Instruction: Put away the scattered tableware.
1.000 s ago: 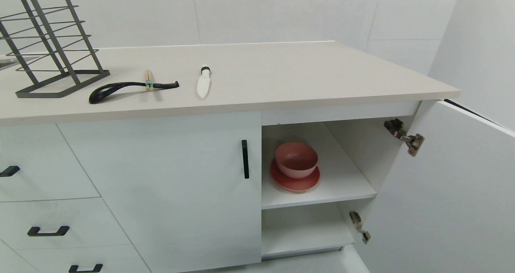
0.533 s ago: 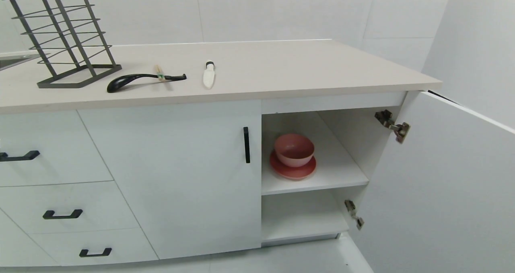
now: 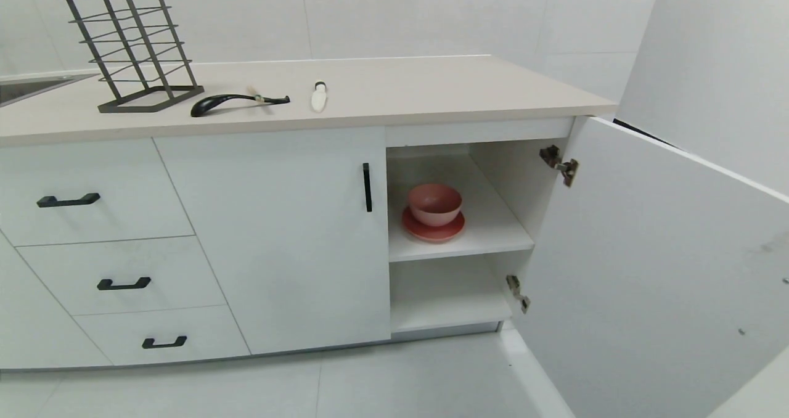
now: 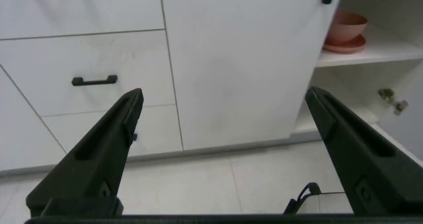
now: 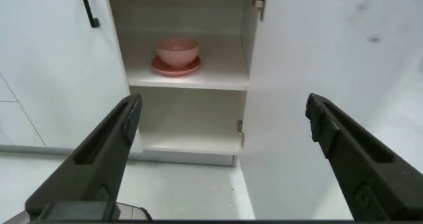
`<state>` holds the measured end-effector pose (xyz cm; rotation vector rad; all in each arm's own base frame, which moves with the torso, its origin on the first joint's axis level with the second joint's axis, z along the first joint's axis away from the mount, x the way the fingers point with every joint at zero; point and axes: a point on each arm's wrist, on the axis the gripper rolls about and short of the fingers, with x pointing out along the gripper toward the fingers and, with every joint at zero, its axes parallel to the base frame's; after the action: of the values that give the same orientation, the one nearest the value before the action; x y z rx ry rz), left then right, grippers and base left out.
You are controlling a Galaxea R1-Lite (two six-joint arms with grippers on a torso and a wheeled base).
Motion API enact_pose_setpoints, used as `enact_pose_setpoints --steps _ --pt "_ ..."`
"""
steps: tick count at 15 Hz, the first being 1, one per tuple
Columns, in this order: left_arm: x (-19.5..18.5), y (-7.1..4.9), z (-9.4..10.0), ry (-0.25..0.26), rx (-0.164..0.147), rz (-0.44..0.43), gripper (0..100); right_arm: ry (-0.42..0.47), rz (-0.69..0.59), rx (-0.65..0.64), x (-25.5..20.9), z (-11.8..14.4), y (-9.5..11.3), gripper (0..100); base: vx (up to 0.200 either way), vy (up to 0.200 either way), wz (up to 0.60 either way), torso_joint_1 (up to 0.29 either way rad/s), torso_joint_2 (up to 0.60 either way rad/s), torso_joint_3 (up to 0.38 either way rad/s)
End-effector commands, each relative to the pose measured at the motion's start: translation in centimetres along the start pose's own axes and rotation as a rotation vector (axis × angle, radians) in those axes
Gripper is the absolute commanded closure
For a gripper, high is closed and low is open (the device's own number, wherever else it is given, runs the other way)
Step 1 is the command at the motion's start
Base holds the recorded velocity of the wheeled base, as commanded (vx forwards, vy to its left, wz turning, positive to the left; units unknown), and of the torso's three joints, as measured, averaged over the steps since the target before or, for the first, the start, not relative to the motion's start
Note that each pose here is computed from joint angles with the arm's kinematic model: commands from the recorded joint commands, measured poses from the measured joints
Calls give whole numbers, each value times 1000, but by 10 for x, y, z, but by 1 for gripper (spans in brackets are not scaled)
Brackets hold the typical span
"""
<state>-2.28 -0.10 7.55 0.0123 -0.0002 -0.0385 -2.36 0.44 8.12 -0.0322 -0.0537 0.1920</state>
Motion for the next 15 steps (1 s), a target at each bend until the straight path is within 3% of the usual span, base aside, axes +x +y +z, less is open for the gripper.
enact_pose_setpoints --steps 1,3,4,9,15 --pt "0 0 0 0 -2 5 0 1 -1 -20 0 0 0 0 -200 -200 0 2 -2 7" --pt "0 0 0 0 -6 5 0 5 -1 -24 0 0 0 0 -200 -200 0 2 7 5" --pt "0 0 0 0 -6 6 0 5 -2 -19 0 0 0 100 -200 -200 0 7 2 -2" --pt "0 0 0 0 -6 6 0 43 -108 -21 0 -4 -2 100 -40 -200 0 2 1 1" --pt "0 0 0 0 -6 8 0 44 -115 -6 0 -5 -3 100 0 -200 0 2 0 2"
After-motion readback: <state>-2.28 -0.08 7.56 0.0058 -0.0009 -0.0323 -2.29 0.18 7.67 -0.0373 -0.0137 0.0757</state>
